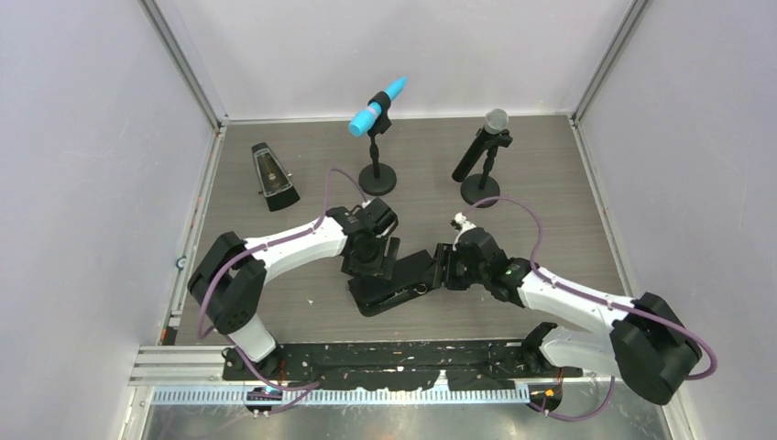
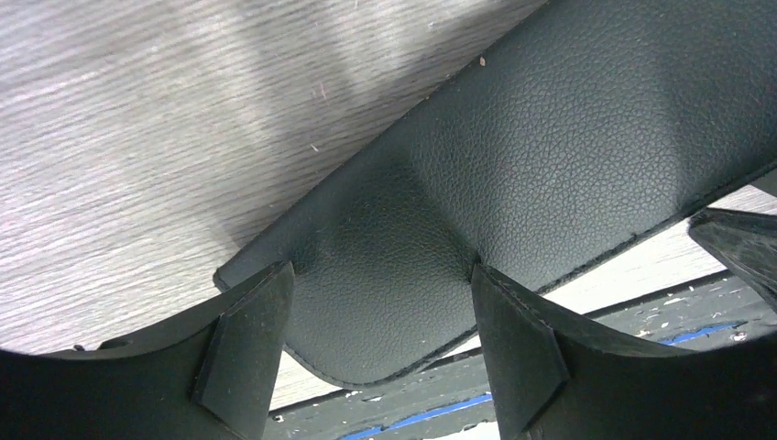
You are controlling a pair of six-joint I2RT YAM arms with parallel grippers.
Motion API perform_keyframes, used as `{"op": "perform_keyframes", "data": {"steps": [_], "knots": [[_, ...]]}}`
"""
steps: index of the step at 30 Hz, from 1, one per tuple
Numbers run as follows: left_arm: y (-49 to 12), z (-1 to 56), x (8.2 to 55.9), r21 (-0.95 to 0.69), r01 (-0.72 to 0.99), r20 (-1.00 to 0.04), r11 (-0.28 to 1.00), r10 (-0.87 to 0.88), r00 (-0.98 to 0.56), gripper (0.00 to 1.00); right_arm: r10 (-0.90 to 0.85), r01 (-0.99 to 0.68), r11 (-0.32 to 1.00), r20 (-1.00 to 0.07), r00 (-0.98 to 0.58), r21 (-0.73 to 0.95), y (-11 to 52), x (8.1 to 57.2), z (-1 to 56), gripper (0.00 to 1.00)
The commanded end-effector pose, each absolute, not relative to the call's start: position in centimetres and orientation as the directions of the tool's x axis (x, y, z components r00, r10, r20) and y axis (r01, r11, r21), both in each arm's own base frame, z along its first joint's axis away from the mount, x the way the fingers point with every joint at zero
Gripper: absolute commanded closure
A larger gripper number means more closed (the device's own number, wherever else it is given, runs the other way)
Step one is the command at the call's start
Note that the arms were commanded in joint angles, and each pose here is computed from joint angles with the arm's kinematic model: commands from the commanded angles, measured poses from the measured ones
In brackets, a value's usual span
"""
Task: Sort the hair-cutting tools
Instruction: Close the hairdressing tool bag at the center of the board.
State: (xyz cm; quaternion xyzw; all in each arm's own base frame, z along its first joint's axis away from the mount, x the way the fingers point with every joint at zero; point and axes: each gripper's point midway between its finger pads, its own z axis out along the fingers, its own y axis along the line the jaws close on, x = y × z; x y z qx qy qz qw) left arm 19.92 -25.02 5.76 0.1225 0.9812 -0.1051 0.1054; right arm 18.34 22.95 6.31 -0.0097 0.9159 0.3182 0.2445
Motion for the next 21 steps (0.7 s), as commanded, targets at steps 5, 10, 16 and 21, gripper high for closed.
{"op": "perform_keyframes", "data": {"steps": [5,10,16,21], "knots": [[-25.5,6.5,19.1,-0.253,0.200,-0.251,0.947,0.136,-0.958,0.28,0.128,-0.264,0.730,-0.505,-0.853,0.631,26.7,22.0,7.3,0.54],[-24.7,6.0,18.5,-0.244,0.161,-0.238,0.956,0.102,-0.966,0.31,0.011,-0.361,0.734,-0.541,-0.841,0.576,29.3,25.6,7.3,0.58],[-24.3,5.5,18.0,-0.247,0.119,-0.220,0.962,0.064,-0.973,0.33,-0.080,-0.425,0.742,-0.561,-0.824,0.518,31.5,29.0,8.5,0.59],[-24.2,5.7,18.2,-0.238,0.069,-0.214,0.969,0.017,-0.977,0.36,-0.025,-0.400,0.755,-0.587,-0.809,0.519,30.4,28.5,11.1,0.45]]}}
